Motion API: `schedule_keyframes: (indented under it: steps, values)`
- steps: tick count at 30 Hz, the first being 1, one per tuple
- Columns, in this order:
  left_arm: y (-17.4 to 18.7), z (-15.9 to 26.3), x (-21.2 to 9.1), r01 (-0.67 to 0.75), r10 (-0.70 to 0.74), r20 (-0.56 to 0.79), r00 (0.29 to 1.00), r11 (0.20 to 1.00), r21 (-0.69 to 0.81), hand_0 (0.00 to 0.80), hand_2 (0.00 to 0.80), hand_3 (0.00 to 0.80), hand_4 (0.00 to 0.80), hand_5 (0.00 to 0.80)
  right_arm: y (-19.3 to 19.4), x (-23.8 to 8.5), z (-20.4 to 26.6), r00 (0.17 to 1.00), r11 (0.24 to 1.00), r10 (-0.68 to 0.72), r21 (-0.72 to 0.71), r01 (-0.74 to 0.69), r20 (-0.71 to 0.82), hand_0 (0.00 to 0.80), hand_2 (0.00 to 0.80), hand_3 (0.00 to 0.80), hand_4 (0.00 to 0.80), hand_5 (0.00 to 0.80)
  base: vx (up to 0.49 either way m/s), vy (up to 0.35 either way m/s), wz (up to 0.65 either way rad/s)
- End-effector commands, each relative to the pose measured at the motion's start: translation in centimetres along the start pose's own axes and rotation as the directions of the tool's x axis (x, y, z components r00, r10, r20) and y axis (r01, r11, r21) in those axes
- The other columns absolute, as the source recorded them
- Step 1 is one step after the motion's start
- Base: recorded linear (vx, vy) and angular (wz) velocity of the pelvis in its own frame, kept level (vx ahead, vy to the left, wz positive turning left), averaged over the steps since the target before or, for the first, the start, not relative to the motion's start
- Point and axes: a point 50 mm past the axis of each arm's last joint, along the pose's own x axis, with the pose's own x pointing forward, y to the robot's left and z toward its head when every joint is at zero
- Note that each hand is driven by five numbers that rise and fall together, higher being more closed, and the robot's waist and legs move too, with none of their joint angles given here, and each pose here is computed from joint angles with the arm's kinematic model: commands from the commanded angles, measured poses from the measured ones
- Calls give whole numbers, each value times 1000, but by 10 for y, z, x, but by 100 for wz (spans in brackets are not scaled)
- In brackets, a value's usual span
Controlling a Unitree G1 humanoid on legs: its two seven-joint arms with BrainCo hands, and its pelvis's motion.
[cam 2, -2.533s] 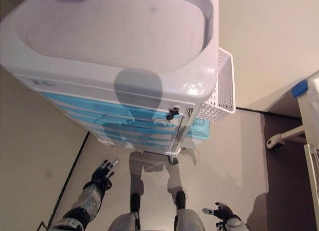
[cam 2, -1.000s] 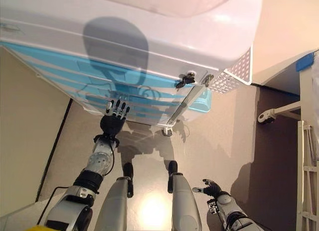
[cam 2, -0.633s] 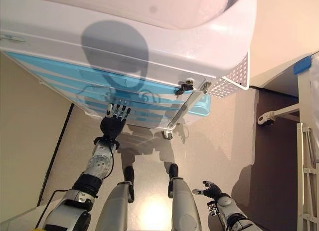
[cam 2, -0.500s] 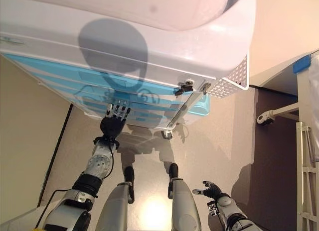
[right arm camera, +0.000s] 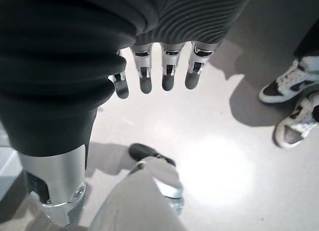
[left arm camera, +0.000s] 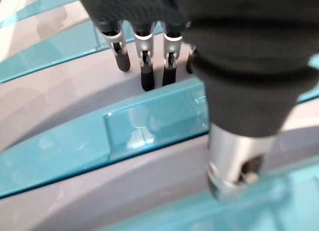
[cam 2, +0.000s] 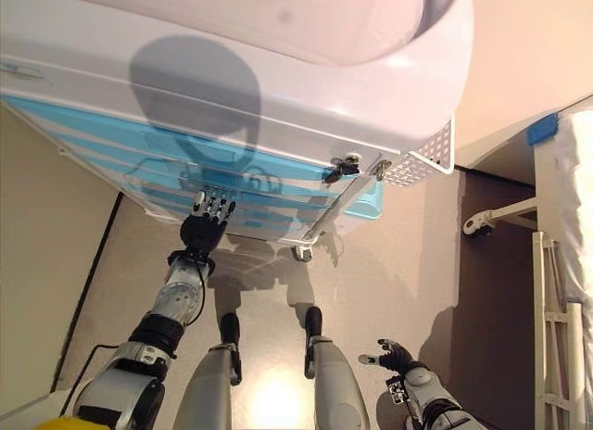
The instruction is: Open the drawer and pick up the medicine
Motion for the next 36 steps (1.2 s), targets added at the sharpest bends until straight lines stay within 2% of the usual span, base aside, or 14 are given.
schedule_keyframes:
  steps: [1,22,28,36]
  values:
    - [-102,27,35,362,-367,81,927,929,74,800,800,800,800,800,-16,-4,-13,999,999,-26,-24,26,-33,0,0,0,0,0,3,23,-4]
    - [-106,7,22,449,-451,14,892,891,67,800,800,800,800,800,-17,-4,-6,1000,999,-16,-40,16,-1,0,0,0,0,0,-6,-1,0]
    - [-88,2,15,382,-383,31,923,924,25,800,800,800,800,800,-17,-3,0,1000,998,-18,-58,20,21,0,0,0,0,0,-65,-62,8]
    - [-49,-18,0,211,-211,8,977,976,-61,800,800,800,800,800,-23,-3,4,998,997,-58,-42,60,39,0,0,0,0,0,-65,-126,36]
